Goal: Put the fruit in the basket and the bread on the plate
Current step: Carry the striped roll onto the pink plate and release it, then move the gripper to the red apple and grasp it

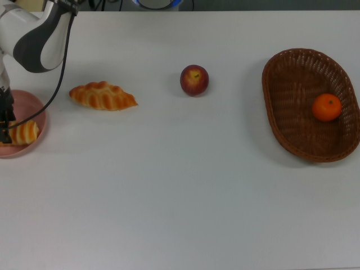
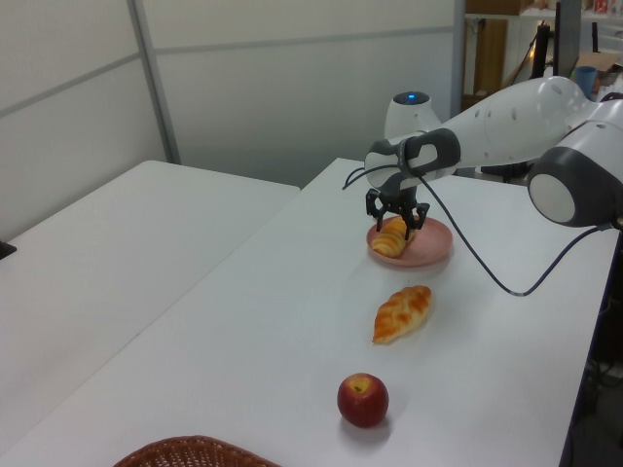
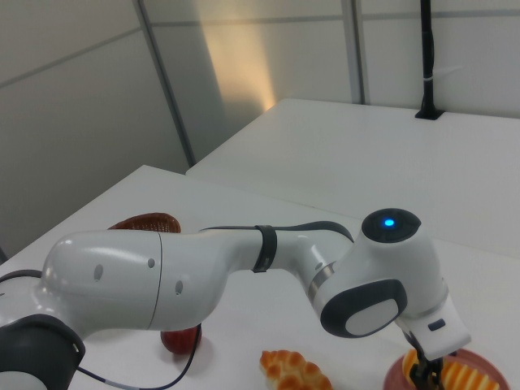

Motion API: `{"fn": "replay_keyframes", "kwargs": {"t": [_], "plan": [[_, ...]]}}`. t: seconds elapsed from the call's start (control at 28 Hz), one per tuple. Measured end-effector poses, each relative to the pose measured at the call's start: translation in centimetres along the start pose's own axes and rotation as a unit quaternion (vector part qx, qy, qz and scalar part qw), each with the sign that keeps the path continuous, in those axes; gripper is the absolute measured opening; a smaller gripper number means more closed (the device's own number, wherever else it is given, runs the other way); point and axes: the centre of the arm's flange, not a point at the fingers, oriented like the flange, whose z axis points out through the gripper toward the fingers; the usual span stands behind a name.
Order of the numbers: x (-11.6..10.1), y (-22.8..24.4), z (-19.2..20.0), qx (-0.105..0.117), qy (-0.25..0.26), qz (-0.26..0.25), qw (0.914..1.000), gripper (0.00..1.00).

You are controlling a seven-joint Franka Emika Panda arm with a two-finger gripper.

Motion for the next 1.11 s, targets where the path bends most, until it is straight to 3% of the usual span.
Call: {"fn": "replay_keyframes", "kwargs": {"t": [0.11,0.21,0.32,0.5,0.64,0.75,0.86,0.93,0.96,1.11], "plan": [[0.0,-0.1,-0.5,-0.001,-0.003,-0.021,0.9998,0.82],[-0.3,0.0,-1.0,-0.007,-0.014,-0.045,0.9989,0.98],[-1.4,-0.3,-1.6,-0.019,-0.035,-0.073,0.9965,1.0],[-6.5,-2.3,-5.0,-0.027,-0.074,-0.122,0.9894,1.0],[-12.6,-3.6,-9.3,-0.028,-0.106,-0.17,0.9793,1.0],[-17.5,-3.7,-11.6,-0.039,-0.119,-0.22,0.9675,1.0],[-23.8,-3.7,-12.4,-0.052,-0.128,-0.285,0.9484,1.0],[-27.3,-3.5,-11.9,-0.063,-0.132,-0.327,0.9336,1.0],[-29.8,-3.2,-11.3,-0.073,-0.135,-0.355,0.9221,1.0],[-34.9,-2.4,-9.6,-0.095,-0.139,-0.426,0.8891,1.0]]}}
